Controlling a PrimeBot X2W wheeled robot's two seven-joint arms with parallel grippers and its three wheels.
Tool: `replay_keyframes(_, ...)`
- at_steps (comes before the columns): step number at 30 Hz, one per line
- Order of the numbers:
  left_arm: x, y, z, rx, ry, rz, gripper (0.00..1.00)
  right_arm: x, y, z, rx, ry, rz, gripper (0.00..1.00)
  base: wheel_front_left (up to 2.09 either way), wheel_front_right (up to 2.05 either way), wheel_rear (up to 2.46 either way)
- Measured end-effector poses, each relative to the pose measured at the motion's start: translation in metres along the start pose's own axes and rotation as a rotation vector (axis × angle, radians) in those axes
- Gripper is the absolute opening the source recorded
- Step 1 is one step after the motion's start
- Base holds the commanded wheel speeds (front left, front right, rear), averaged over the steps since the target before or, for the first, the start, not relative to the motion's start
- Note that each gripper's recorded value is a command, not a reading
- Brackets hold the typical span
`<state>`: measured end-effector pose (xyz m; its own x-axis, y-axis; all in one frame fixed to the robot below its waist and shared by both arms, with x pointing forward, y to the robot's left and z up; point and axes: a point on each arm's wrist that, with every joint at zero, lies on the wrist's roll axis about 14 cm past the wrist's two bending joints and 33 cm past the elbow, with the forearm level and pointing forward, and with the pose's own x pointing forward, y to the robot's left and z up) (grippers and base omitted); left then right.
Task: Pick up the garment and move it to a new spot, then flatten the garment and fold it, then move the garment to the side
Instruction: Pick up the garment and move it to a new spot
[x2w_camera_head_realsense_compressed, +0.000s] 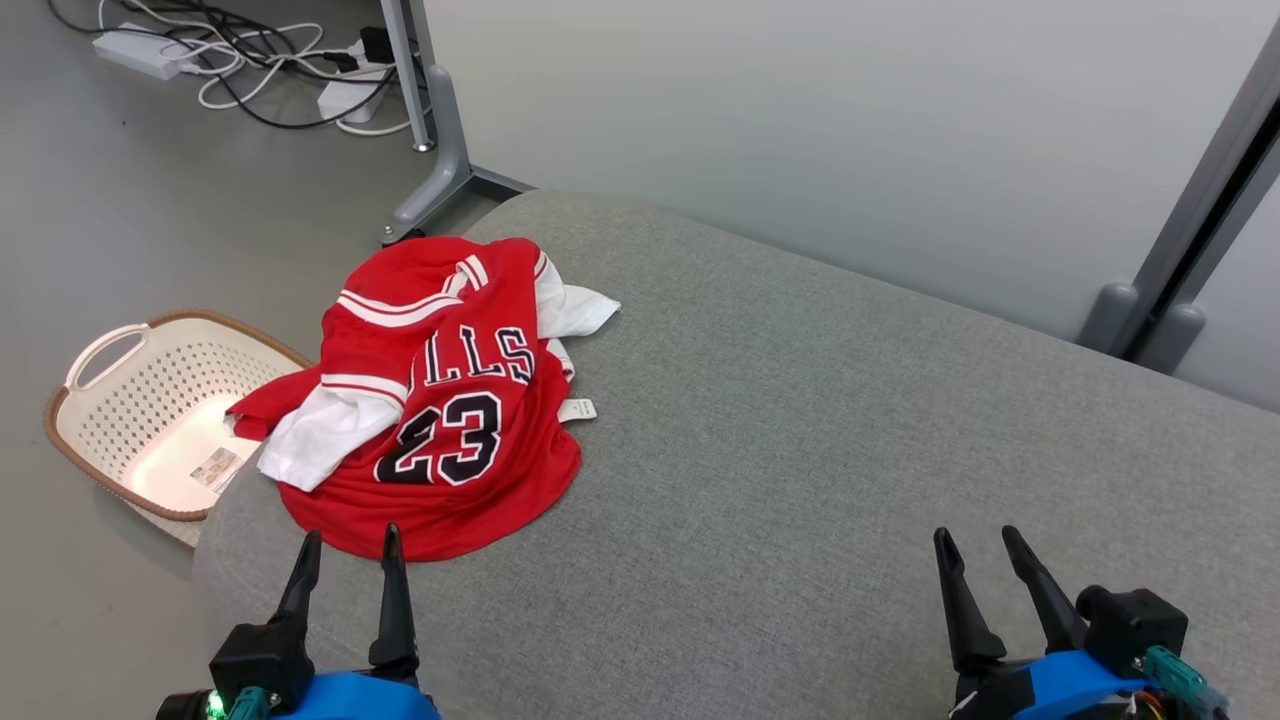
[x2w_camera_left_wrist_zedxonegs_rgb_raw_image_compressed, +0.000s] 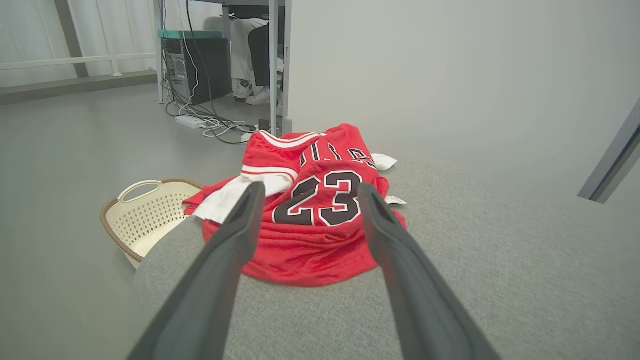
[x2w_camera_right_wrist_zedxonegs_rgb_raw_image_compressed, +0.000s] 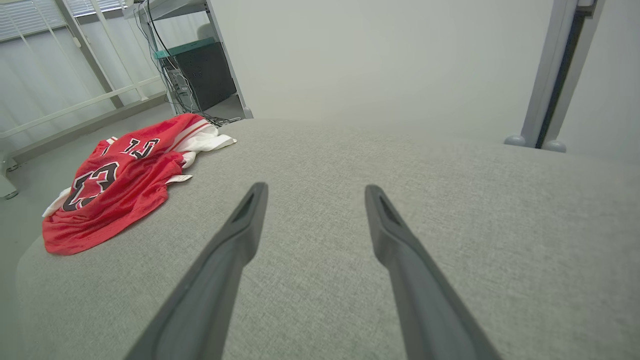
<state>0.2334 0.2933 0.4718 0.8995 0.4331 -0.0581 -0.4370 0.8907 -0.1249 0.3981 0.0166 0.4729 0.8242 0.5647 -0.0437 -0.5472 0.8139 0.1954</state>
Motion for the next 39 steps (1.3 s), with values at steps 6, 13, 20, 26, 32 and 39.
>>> replay_keyframes(6,-0.004,0.013,0.002,-0.003,-0.007,0.062,1.0,0.015,0.015,-0.003,0.005,0.014,0.055,1.0,0.0,0.0,0.0)
replay_keyframes(13,-0.004,0.014,0.004,-0.007,-0.016,0.073,1.0,0.019,0.017,-0.006,0.002,0.024,0.064,1.0,0.0,0.0,0.0)
replay_keyframes(20,0.002,0.028,0.021,-0.03,-0.04,0.108,1.0,0.018,0.008,-0.008,0.009,0.026,0.037,1.0,0.0,0.0,0.0)
replay_keyframes(26,0.026,0.036,0.077,-0.051,-0.108,0.095,1.0,0.014,-0.008,-0.015,0.021,0.035,-0.007,1.0,0.0,0.0,0.0)
replay_keyframes(32,0.082,0.039,0.113,-0.004,-0.058,0.065,1.0,0.011,-0.037,-0.023,0.023,0.049,-0.074,1.0,0.0,0.0,0.0)
replay_keyframes(39,0.15,0.024,0.071,-0.105,0.196,0.04,1.0,-0.001,-0.075,-0.029,0.026,0.066,-0.176,1.0,0.0,0.0,0.0)
